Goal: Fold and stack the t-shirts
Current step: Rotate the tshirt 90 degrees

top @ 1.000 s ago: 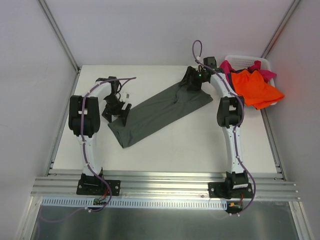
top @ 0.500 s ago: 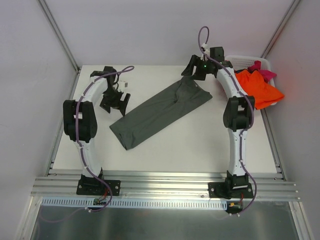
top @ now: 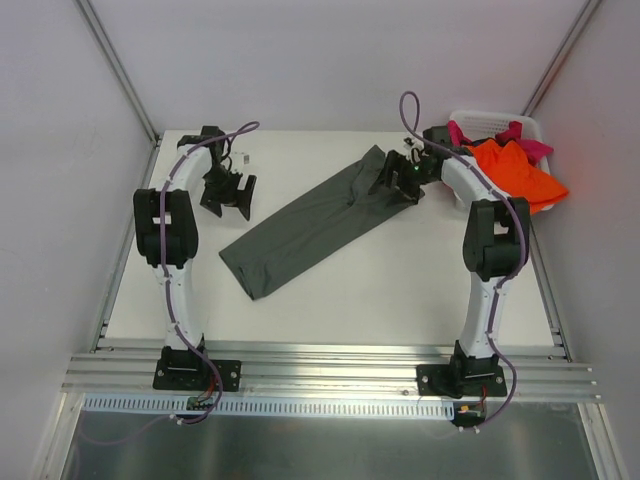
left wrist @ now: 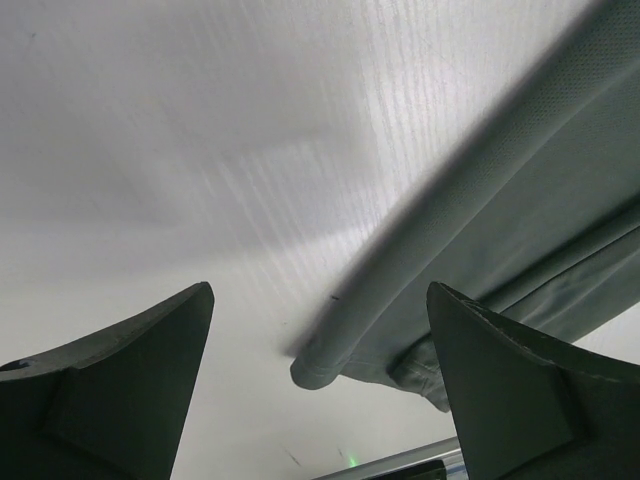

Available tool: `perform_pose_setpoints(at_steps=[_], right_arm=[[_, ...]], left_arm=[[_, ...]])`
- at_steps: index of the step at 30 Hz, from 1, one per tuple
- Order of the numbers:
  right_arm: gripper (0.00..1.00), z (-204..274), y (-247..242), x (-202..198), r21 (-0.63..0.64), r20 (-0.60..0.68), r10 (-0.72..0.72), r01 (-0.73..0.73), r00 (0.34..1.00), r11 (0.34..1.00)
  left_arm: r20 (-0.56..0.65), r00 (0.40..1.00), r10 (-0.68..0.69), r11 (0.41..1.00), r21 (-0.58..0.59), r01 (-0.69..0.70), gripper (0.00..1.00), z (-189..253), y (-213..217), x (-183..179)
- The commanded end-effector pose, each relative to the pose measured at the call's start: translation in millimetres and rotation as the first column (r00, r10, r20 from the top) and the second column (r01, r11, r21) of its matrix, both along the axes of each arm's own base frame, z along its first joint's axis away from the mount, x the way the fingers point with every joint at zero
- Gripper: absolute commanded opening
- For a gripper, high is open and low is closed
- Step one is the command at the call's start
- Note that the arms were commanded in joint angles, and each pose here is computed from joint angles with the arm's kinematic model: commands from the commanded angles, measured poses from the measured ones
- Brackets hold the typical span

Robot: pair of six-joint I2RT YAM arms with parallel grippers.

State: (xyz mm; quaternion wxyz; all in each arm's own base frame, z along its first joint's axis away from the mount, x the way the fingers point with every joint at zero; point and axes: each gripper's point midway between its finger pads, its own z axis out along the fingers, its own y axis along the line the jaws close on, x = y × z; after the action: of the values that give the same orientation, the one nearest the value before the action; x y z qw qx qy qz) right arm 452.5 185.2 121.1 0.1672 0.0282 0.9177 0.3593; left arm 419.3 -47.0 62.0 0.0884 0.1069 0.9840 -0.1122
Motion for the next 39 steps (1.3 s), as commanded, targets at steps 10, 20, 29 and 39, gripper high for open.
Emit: perform_pose_setpoints(at_steps=[10, 20, 29, 39], right_arm=[[0.80, -67, -19, 4, -0.086, -0.124, 0.006, -0.017, 0.992, 0.996], [0.80, -89, -19, 33, -0.105, -0.113, 0.004, -0.016, 0.994, 0.994], [0.80, -93, -11, 69, -0.097, -0.048, 0.006, -0.010, 0.999, 0.995], [0.81, -91, 8, 86, -0.055, -0.005, 0.027, -0.027, 1.000, 0.998]], left_arm=[[-0.127, 0.992, -0.018, 0.996, -0.088, 0.007, 0.89, -13, -17, -39], [-0.250, 0.968, -0.019, 0.993, -0.119, -0.011, 0.88, -23, -23, -90], [-0.317, 0.946, -0.066, 0.992, -0.123, 0.028, 0.88, -25, -37, -141], [-0.329, 0.935, -0.133, 0.989, -0.108, 0.102, 0.88, -21, -49, -185]])
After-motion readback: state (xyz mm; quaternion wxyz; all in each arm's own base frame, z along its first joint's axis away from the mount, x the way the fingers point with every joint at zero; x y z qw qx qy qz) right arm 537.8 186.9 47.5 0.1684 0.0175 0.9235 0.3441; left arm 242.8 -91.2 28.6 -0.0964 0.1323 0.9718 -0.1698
